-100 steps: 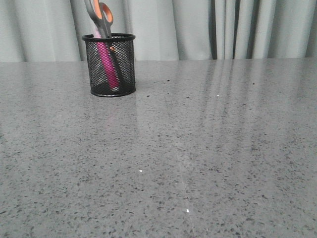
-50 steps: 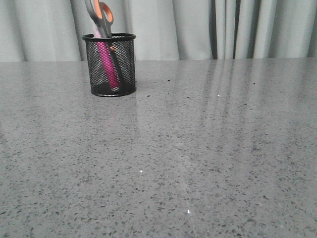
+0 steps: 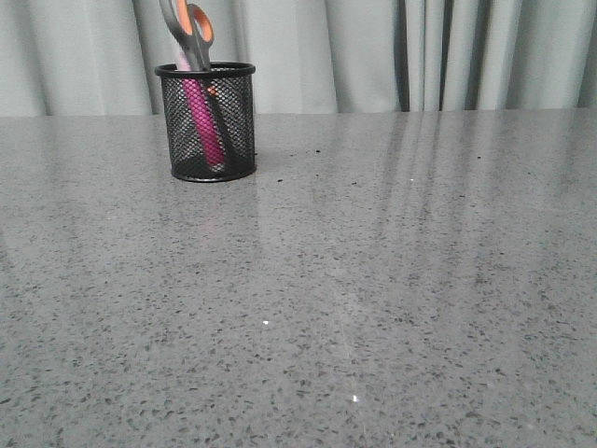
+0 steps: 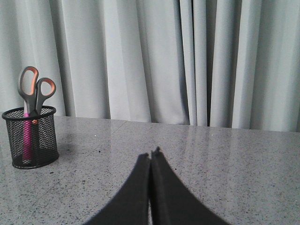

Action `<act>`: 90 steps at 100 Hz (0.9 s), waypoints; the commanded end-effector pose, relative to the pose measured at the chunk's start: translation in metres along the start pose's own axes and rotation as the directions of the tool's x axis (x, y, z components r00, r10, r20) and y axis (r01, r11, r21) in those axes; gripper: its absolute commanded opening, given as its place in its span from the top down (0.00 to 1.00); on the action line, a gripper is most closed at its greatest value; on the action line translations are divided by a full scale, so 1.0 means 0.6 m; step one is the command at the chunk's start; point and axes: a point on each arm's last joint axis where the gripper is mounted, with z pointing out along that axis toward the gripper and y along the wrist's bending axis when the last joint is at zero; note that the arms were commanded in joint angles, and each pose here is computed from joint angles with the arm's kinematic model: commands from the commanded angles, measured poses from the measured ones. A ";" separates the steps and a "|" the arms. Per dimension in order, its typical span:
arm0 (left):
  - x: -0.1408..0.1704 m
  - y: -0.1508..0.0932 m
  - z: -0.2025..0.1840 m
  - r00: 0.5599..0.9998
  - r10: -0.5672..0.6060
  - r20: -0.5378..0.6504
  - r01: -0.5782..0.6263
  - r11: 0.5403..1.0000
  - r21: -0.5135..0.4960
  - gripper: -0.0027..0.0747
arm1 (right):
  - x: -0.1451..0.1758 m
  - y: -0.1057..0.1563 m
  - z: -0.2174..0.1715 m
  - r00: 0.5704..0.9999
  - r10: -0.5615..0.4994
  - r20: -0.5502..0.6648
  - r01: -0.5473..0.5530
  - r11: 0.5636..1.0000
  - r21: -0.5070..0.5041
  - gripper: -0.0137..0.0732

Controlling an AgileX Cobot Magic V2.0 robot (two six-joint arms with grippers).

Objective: Put pen and scissors into bin

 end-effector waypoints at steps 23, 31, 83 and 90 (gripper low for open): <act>-0.021 0.004 0.000 0.998 -0.013 0.061 0.015 0.999 -0.033 0.99 | -0.022 -0.002 0.003 0.996 -0.012 0.084 0.011 1.000 0.013 0.92; -0.021 0.004 0.000 0.998 -0.013 0.061 0.015 0.999 -0.033 0.99 | -0.022 -0.002 0.003 0.996 -0.012 0.084 0.011 1.000 0.013 0.92; 0.067 0.010 -0.021 0.992 0.126 0.004 -0.126 0.992 -0.031 0.99 | -0.022 -0.002 0.003 0.996 -0.012 0.084 0.011 1.000 0.013 0.92; 0.089 0.012 -0.028 0.992 0.126 -0.012 -0.127 0.992 -0.029 0.99 | -0.022 -0.002 0.003 0.996 -0.012 0.084 0.011 1.000 0.013 0.92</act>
